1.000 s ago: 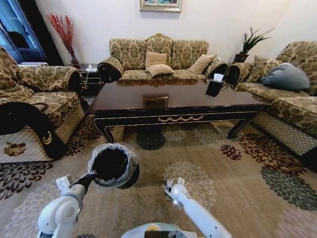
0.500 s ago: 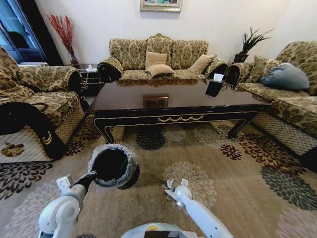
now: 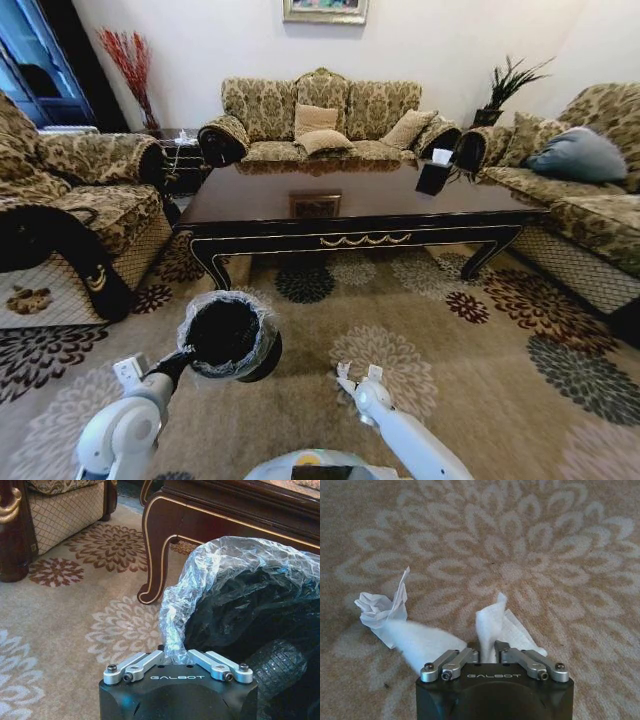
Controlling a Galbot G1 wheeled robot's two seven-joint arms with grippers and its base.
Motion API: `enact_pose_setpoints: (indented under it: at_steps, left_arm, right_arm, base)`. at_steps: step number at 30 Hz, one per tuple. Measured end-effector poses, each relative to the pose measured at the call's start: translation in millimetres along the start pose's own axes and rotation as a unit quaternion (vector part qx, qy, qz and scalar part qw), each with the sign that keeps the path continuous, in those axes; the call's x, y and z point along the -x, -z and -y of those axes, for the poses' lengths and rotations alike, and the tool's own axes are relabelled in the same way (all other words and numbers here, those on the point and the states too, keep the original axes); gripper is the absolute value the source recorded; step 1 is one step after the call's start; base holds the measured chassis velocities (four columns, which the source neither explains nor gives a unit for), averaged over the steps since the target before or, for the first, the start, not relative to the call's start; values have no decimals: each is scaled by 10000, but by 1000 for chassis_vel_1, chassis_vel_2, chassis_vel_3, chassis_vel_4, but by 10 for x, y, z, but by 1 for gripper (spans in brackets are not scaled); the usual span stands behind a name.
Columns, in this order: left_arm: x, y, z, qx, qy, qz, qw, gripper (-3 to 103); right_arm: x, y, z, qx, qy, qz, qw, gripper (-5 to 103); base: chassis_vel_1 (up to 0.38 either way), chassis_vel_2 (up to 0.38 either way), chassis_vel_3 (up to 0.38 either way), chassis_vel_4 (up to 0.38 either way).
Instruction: Move to the front of the table and pick up the trash from the floor, then place it into the trash bin.
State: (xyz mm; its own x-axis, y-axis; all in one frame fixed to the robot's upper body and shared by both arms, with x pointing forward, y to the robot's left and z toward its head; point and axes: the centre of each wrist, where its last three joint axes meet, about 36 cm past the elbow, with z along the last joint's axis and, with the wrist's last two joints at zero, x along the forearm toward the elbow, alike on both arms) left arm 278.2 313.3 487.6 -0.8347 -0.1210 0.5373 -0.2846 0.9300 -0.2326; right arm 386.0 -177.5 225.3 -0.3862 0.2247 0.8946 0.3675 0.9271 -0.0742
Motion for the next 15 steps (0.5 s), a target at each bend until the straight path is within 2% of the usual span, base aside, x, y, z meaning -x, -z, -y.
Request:
enact_pose_setpoints:
  at_steps: [1,4,9,13,14,15]
  left_arm:
    - [0,0,0,0,0,0,10000,2]
    - [12,1,2,-3,-5,0,10000,2]
    - [37,-17,-4,-4,3,-38,10000,2]
    - [69,-60,13,5,2,-102,9999,2]
    - [78,-74,23,11,-1,-122,9999,2]
    - [78,-74,23,11,-1,-122,9999,2]
  right_arm:
    - [0,0,0,0,0,0,10000,19]
    - [1,-14,11,-64,-34,52,10000,3]
    - [-59,-2,30,-86,87,320,9994,1]
    - [-320,110,59,-37,747,968,9925,0]
    - [-417,153,61,-32,1007,1191,9878,0]
    - [-417,153,61,-32,1007,1191,9878,0]
  base:
    - [0,0,0,0]
    - [0,0,0,0]
    - [0,0,0,0]
    - [0,0,0,0]
    - [0,0,0,0]
    - [0,0,0,0]
